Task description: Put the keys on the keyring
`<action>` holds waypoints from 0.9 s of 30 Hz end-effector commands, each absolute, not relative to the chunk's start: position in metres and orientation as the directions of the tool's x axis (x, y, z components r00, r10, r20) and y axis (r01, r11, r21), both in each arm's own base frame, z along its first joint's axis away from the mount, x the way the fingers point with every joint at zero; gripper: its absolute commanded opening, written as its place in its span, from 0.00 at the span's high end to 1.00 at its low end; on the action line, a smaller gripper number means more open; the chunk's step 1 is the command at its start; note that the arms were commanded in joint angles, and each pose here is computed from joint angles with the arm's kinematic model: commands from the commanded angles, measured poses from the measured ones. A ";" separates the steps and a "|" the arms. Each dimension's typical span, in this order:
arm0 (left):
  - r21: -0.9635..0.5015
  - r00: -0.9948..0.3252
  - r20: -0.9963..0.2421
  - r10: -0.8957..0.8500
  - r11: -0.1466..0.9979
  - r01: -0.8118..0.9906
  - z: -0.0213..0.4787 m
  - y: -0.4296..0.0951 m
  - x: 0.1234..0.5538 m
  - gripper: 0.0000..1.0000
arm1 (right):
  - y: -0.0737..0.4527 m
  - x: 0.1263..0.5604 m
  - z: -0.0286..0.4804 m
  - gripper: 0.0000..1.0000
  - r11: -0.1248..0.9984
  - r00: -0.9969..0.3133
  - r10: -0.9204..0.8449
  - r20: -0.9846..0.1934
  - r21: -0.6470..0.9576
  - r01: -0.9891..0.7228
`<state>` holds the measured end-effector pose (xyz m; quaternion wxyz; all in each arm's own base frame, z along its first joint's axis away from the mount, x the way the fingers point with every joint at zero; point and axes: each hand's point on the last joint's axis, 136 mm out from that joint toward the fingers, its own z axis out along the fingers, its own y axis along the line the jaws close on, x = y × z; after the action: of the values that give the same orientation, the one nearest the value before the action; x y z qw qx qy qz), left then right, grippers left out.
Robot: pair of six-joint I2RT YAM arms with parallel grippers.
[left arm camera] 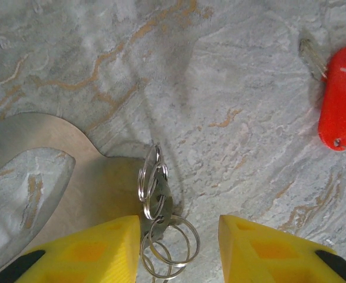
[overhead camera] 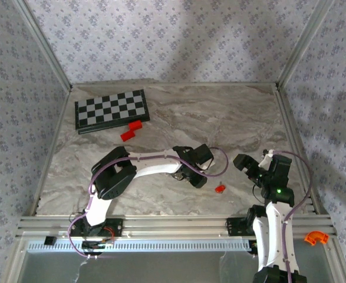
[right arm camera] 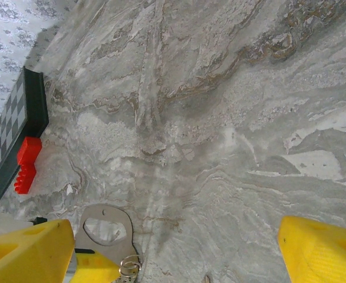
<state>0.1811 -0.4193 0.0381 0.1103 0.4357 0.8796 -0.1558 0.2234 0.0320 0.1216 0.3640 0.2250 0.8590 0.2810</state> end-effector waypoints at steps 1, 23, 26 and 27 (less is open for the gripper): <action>-0.196 -0.596 -0.346 0.725 0.565 0.802 0.046 -0.427 0.178 0.61 | 0.029 0.223 0.131 0.09 0.752 -0.620 0.586 -0.522 0.634 0.178; -0.235 -0.571 -0.363 0.736 0.520 0.821 0.053 -0.446 0.165 0.62 | 0.026 0.225 0.134 0.09 0.760 -0.613 0.584 -0.533 0.624 0.181; -0.238 -0.562 -0.368 0.741 0.509 0.827 0.055 -0.449 0.162 0.62 | 0.026 0.225 0.134 0.08 0.760 -0.612 0.584 -0.534 0.624 0.181; -0.242 -0.562 -0.368 0.741 0.507 0.827 0.056 -0.449 0.161 0.62 | 0.025 0.225 0.134 0.08 0.761 -0.609 0.585 -0.535 0.623 0.184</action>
<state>0.1665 -0.4336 0.0463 0.1073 0.4478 0.8696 -0.1780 0.2239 0.0288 0.1230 0.3672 0.2292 0.8589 0.2738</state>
